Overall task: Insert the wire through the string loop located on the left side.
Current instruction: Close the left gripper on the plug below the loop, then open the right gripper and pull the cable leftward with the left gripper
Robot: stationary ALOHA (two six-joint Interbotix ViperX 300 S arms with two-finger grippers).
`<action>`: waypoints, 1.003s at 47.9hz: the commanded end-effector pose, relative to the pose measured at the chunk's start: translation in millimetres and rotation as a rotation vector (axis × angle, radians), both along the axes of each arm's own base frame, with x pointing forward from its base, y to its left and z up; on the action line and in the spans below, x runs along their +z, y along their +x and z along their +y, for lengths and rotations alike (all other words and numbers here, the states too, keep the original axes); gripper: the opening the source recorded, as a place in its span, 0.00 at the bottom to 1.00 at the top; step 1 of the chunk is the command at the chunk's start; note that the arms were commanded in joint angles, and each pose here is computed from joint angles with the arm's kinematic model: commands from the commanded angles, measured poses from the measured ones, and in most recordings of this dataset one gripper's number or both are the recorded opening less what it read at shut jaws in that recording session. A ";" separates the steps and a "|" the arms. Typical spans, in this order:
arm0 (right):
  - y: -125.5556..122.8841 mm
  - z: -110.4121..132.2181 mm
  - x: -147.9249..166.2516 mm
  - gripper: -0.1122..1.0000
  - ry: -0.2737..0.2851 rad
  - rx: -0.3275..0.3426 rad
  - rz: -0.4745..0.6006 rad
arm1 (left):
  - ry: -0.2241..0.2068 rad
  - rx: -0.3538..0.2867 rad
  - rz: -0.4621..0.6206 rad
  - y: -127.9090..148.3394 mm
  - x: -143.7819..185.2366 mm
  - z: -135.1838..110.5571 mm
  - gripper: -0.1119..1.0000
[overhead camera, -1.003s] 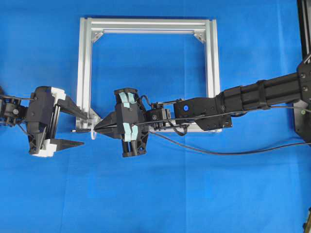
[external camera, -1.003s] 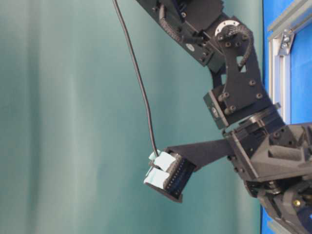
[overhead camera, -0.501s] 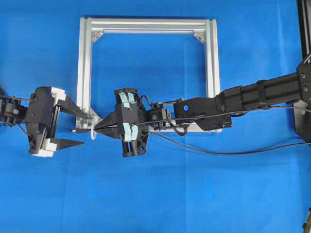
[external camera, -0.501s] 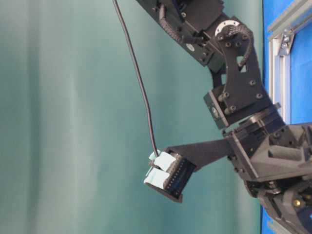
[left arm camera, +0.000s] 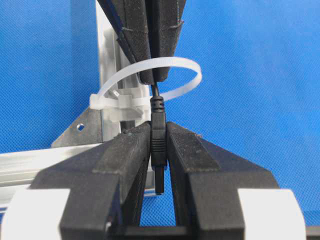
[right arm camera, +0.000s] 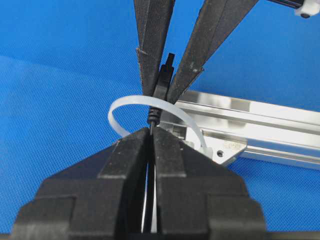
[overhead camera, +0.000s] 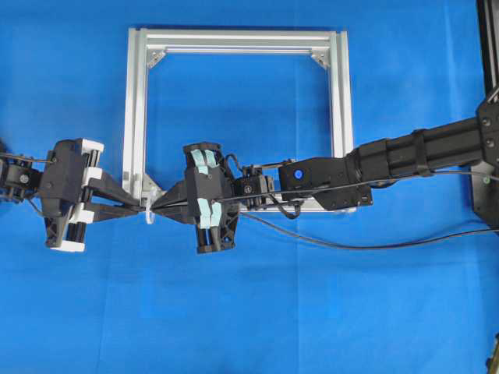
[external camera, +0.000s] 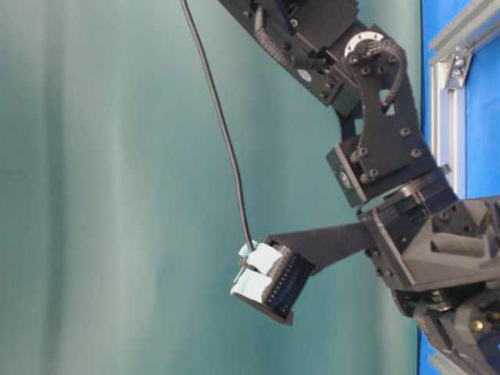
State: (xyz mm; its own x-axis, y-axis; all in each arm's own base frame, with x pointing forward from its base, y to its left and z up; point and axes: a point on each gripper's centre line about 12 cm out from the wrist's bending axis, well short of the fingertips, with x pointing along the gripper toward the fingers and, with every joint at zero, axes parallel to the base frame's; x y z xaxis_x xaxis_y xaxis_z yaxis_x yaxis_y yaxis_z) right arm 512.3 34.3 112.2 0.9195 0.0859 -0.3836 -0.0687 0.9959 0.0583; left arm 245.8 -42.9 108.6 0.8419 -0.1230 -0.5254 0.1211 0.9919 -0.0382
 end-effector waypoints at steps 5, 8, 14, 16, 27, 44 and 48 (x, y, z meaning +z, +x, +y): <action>4.4 0.2 23.3 0.01 -0.001 0.001 -0.042 | -0.004 -0.003 -0.027 3.2 6.5 -1.1 0.18; 4.0 0.2 24.2 0.01 -0.004 0.002 -0.042 | -0.004 -0.001 -0.029 3.4 6.6 -0.7 0.18; 2.6 0.8 24.0 0.01 -0.006 0.004 -0.030 | -0.004 -0.003 -0.027 3.3 6.5 -0.8 0.18; 2.7 -0.1 23.7 0.02 -0.007 0.002 -0.024 | -0.004 -0.001 -0.029 3.4 6.6 -0.7 0.18; 2.2 1.4 23.4 0.21 -0.003 0.001 -0.016 | -0.004 -0.003 -0.029 3.8 6.9 -0.9 0.18; -6.4 11.7 30.4 0.95 -0.004 0.023 -0.019 | -0.005 -0.001 -0.029 2.9 6.9 -0.6 0.18; -8.3 11.5 30.1 0.95 -0.003 0.022 -0.016 | -0.004 -0.003 -0.030 1.3 7.9 -0.4 0.18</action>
